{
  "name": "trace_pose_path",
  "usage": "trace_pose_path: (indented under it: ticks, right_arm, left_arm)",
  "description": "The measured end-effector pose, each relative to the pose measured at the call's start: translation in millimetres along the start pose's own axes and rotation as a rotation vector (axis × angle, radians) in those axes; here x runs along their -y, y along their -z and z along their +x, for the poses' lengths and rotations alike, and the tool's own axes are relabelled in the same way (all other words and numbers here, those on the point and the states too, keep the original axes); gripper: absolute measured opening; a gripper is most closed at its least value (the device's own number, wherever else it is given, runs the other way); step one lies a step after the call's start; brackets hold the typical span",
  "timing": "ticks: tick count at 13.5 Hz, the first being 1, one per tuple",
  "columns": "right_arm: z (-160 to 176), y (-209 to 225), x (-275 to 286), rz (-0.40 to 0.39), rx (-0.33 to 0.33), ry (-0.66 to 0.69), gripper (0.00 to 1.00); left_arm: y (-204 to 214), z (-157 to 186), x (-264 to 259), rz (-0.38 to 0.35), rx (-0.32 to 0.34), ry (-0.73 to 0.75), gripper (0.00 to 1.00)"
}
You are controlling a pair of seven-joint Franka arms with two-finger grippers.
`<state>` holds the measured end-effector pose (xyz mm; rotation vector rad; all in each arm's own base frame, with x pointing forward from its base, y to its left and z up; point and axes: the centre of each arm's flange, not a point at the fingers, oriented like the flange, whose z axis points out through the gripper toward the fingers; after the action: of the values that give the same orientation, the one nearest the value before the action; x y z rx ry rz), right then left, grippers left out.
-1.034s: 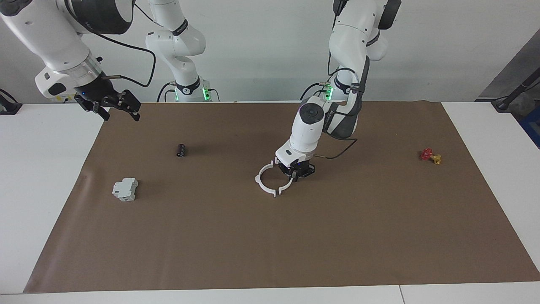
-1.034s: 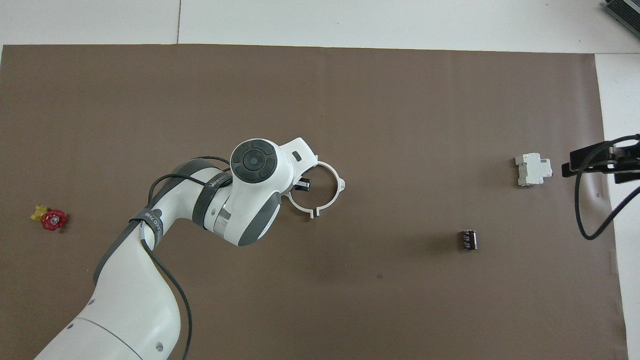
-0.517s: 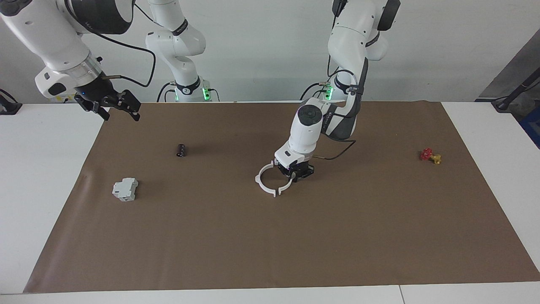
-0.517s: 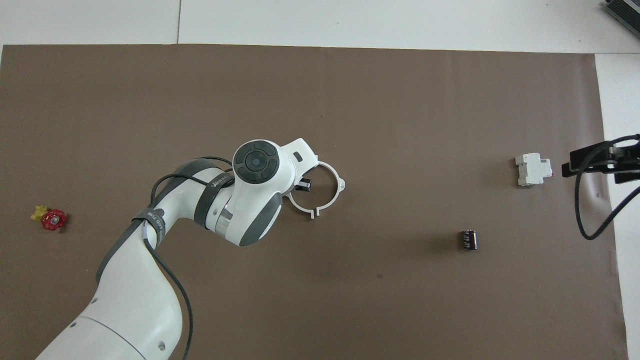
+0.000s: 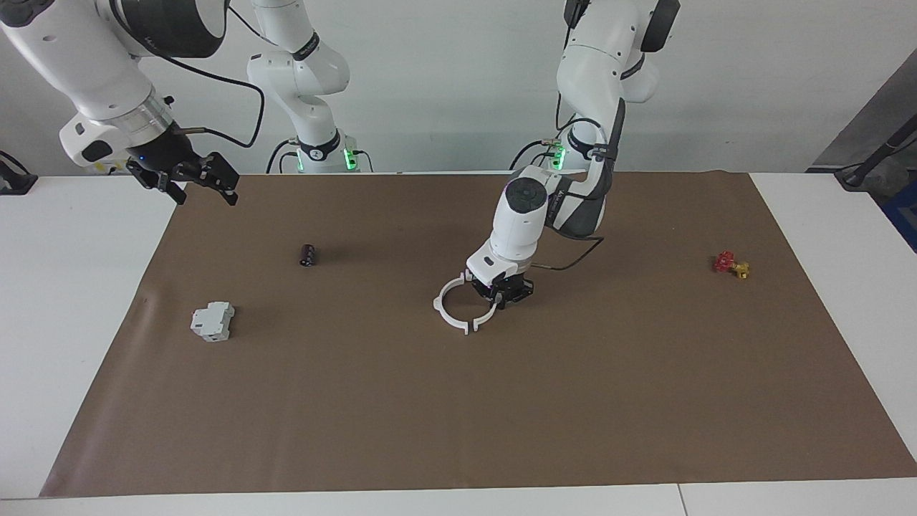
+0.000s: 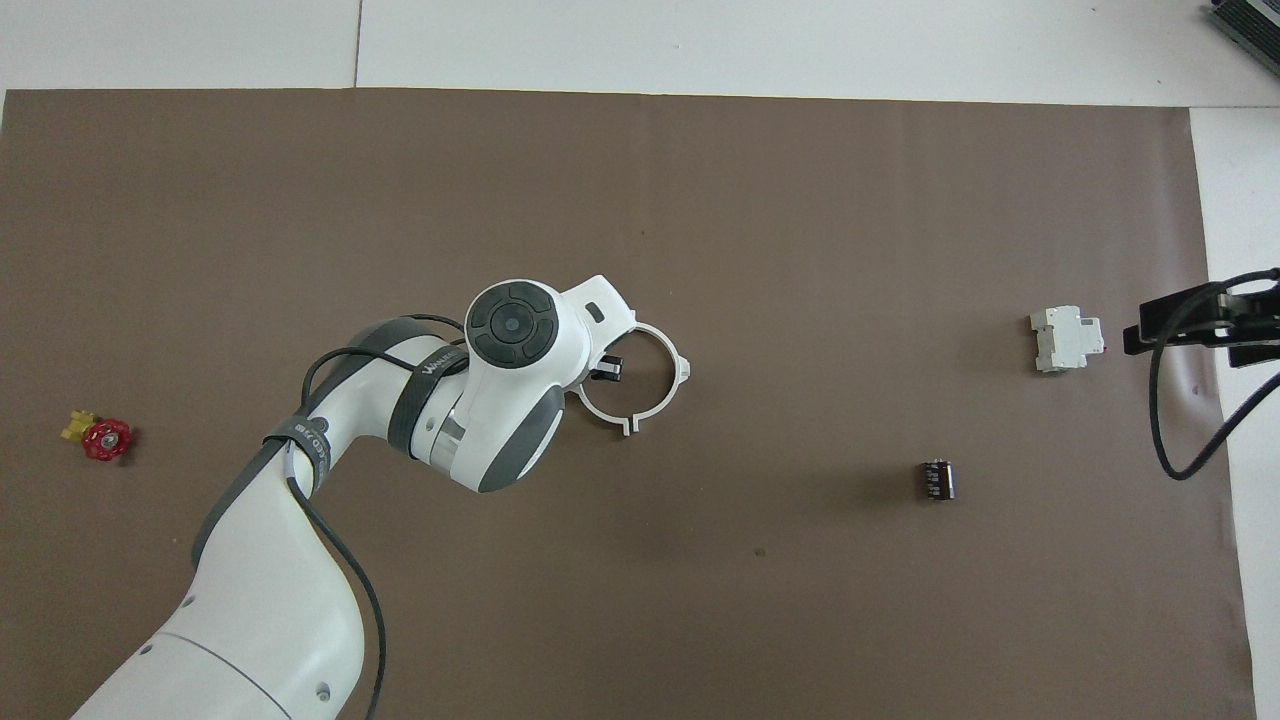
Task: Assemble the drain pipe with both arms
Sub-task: 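Press the held half against the centre half to close the ring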
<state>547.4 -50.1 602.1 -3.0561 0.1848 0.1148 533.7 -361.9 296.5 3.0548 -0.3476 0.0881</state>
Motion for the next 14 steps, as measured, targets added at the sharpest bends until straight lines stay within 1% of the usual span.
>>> trace_pose_path:
  ticks: [6, 9, 11, 14]
  right_arm:
    - [-0.1, 0.0, 0.0, 0.0, 0.0, 0.0, 1.0]
    - [-0.2, -0.2, 0.0, 0.0, 0.002, 0.0, 1.0]
    - [-0.2, -0.2, 0.0, 0.0, 0.002, 0.0, 1.0]
    - [-0.2, -0.2, 0.0, 0.0, 0.002, 0.0, 1.0]
  left_arm:
    - [-0.1, 0.3, 0.2, -0.002, -0.006, 0.048, 0.2]
    - [-0.2, 0.4, 0.2, -0.003, -0.008, 0.052, 0.2]
    - [-0.4, 2.1, -0.6, -0.01, -0.026, 0.051, 0.2]
    - [-0.6, 1.5, -1.7, -0.005, -0.03, 0.041, 0.2]
